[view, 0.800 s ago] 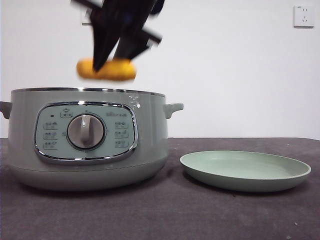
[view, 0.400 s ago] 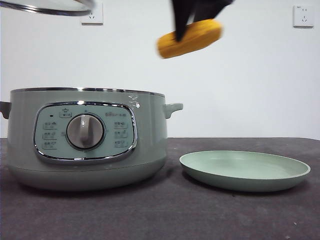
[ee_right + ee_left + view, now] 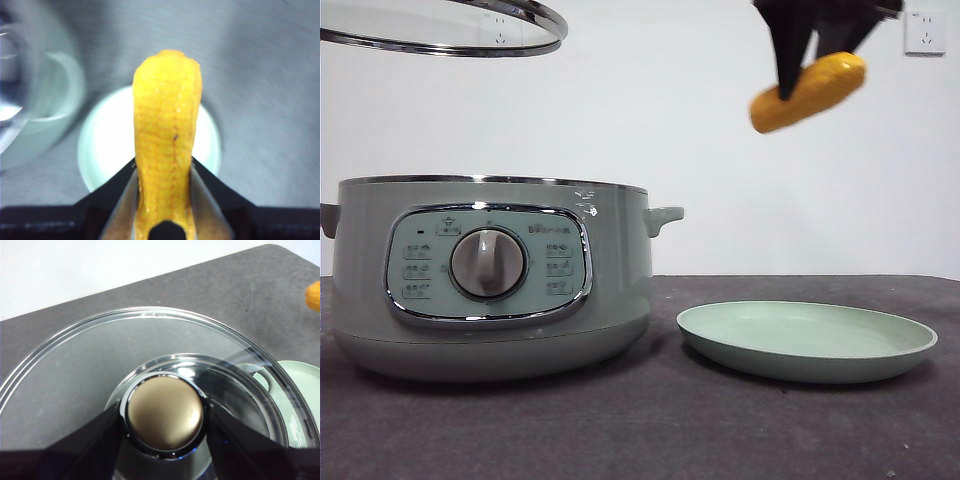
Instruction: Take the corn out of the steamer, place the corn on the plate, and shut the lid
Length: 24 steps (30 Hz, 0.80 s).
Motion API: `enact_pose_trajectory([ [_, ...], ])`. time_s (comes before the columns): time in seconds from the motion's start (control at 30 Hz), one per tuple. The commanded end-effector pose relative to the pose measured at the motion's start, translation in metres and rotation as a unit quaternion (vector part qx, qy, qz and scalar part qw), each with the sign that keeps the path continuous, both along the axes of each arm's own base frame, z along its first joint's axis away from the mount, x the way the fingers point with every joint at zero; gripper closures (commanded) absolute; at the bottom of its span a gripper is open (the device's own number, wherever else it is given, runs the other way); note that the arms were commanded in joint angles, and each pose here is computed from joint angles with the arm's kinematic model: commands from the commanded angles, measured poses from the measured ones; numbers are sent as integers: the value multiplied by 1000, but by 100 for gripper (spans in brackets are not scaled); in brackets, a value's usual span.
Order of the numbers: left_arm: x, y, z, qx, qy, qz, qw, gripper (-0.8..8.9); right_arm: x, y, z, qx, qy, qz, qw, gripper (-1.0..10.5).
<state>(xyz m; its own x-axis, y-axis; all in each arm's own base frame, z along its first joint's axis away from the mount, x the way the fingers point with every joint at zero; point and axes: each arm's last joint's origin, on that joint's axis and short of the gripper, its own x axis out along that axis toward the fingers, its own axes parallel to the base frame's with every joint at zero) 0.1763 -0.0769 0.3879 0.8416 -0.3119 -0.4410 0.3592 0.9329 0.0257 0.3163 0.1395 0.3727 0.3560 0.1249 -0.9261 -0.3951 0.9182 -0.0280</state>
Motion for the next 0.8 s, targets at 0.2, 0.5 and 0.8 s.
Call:
enact_pose_trajectory([
  [0.2,1,-2,9,-16,-30,-7,999,822,-1,-2,-49,-34,91,-16,995,963],
  [0.5,3,-2,11,-22,-45,-7,999,822,-7,16,-103,-44,111,-4,993,963],
  [0.8,3,-3,13,-26,-53,-7,998,822,-15,34,-158,-44,68,4,997,963],
])
